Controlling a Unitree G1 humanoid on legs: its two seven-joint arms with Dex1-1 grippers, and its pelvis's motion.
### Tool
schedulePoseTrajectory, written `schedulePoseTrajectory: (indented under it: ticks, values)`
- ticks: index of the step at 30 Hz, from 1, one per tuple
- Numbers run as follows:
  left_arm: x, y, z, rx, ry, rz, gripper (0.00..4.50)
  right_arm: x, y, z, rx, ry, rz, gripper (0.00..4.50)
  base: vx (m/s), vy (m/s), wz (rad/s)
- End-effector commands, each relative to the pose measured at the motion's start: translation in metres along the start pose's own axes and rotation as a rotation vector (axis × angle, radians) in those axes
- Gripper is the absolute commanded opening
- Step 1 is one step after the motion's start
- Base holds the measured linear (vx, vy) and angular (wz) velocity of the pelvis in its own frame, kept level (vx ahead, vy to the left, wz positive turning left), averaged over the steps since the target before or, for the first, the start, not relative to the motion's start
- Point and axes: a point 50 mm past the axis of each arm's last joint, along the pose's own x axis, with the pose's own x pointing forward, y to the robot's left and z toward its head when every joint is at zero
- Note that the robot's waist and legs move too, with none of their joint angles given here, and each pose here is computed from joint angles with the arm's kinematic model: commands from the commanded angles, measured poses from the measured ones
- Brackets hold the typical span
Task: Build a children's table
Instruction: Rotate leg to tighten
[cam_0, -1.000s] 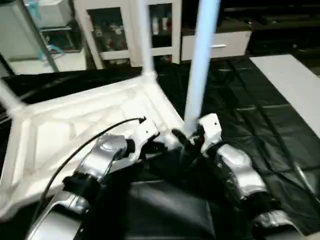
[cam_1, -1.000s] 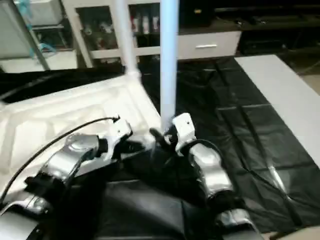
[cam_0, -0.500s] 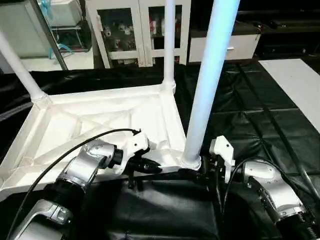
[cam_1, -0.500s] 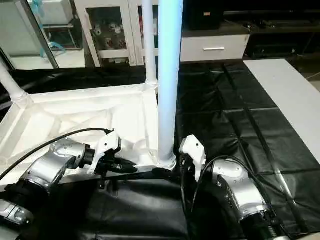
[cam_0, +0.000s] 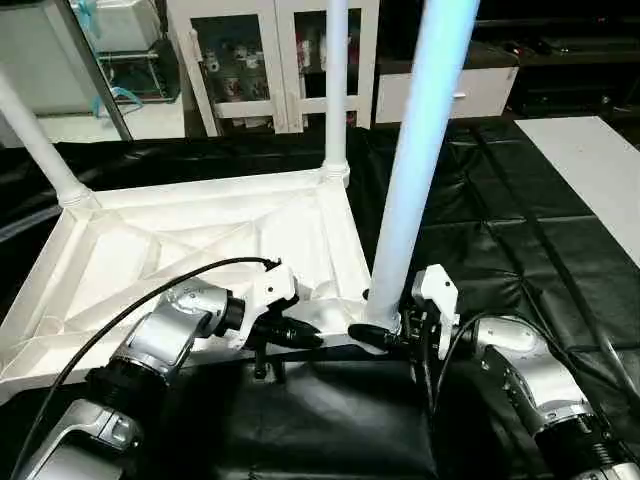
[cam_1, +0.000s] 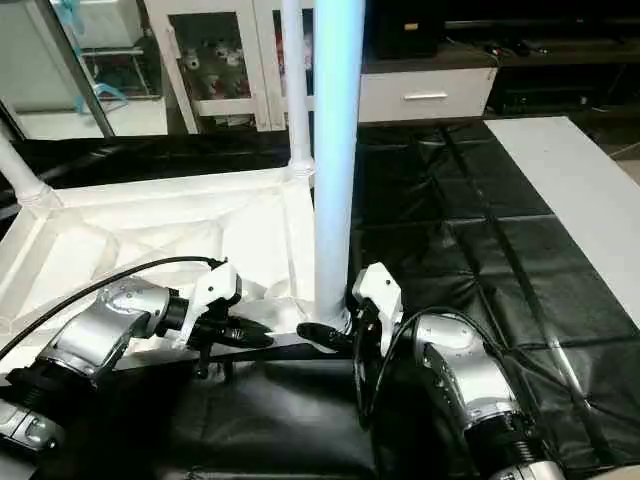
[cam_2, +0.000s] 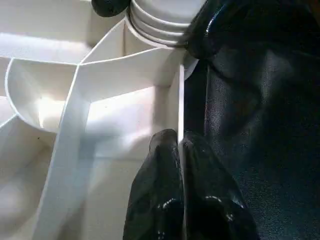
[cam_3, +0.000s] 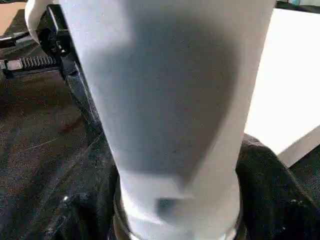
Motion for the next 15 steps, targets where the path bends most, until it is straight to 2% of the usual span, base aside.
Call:
schedulePoseTrajectory:
  ticks: [1,10,11,15]
  values:
    - [0.001,-0.004,-0.004,-0.015,0.025,-0.032,0.00,0.003,0.008,-0.013,0.051,0.031,0.052,2.80,0.000,0.000,0.00]
    - [0.004,-0.007,-0.005,-0.025,0.026,-0.044,0.00,0.002,0.007,-0.019,0.056,0.037,0.026,2.72,0.000,0.000,0.00]
    - [0.010,0.000,-0.003,-0.037,0.014,0.049,0.00,0.006,-0.014,-0.023,0.048,0.056,-0.221,2.72,0.000,0.000,0.00]
    - [0.021,0.014,0.002,-0.067,-0.005,0.224,0.00,0.014,-0.031,-0.025,0.091,0.057,-0.472,2.72,0.000,0.000,0.00]
